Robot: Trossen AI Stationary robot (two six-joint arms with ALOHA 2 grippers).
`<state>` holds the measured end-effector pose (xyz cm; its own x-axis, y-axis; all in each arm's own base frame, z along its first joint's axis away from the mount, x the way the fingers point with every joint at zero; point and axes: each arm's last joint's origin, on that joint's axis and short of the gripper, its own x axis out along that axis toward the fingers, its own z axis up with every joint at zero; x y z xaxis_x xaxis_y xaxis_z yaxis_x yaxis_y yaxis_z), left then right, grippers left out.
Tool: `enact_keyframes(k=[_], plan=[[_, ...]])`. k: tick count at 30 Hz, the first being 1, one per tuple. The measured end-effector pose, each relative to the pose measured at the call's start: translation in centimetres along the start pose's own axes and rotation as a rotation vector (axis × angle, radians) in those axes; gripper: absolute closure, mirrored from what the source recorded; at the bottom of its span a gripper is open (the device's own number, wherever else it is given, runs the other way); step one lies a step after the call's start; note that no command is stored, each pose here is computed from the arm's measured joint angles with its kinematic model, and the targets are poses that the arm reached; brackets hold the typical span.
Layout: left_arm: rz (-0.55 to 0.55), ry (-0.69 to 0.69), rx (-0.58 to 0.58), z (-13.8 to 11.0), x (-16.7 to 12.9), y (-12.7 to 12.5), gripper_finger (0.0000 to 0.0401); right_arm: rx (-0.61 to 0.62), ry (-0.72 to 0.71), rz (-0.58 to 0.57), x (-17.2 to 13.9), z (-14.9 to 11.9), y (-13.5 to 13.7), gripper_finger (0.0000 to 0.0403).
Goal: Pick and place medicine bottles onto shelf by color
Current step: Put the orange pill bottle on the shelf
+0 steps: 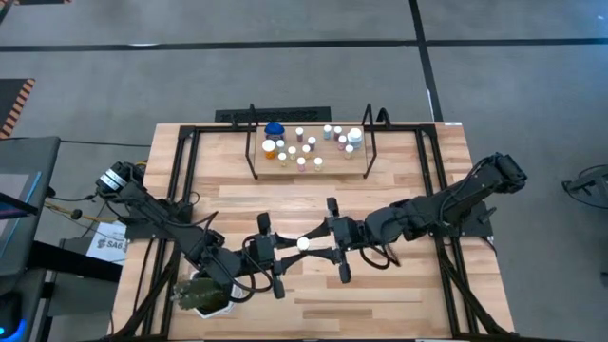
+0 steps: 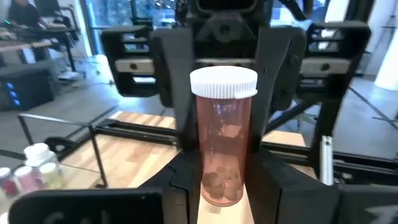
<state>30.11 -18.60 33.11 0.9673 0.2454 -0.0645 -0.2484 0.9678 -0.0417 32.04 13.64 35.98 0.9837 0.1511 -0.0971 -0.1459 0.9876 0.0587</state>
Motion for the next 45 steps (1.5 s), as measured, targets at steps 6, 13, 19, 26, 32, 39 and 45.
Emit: enact_keyframes(k=[6,13,19,26,32,39,45], plan=[[-0.126,0.046,-0.052,-0.4,0.0,-0.3,0.0324,0.046,0.289,-0.004,-1.4,1.9,-0.1,0.0170],[-0.331,0.267,-0.204,-2.0,-0.1,-0.5,0.0323,0.257,0.495,0.121,-1.6,3.7,0.3,0.0148],[-0.346,0.393,-0.297,-2.8,-0.2,-0.4,0.0322,0.276,0.618,0.260,1.3,1.6,1.8,0.0148],[-0.391,0.461,-0.359,-3.5,-0.5,-1.0,0.0322,0.193,0.639,0.309,4.2,0.7,2.7,0.0148],[-0.395,0.492,-0.358,-4.8,-0.1,-1.7,0.0321,0.161,0.611,0.327,5.7,1.4,3.0,0.0148],[-0.398,0.446,-0.345,-4.5,0.0,-1.9,0.0321,0.160,0.634,0.322,6.1,1.4,2.8,0.0148],[-0.417,0.413,-0.325,-4.2,0.0,-2.1,0.0321,0.162,0.640,0.324,6.1,1.4,2.9,0.0148]])
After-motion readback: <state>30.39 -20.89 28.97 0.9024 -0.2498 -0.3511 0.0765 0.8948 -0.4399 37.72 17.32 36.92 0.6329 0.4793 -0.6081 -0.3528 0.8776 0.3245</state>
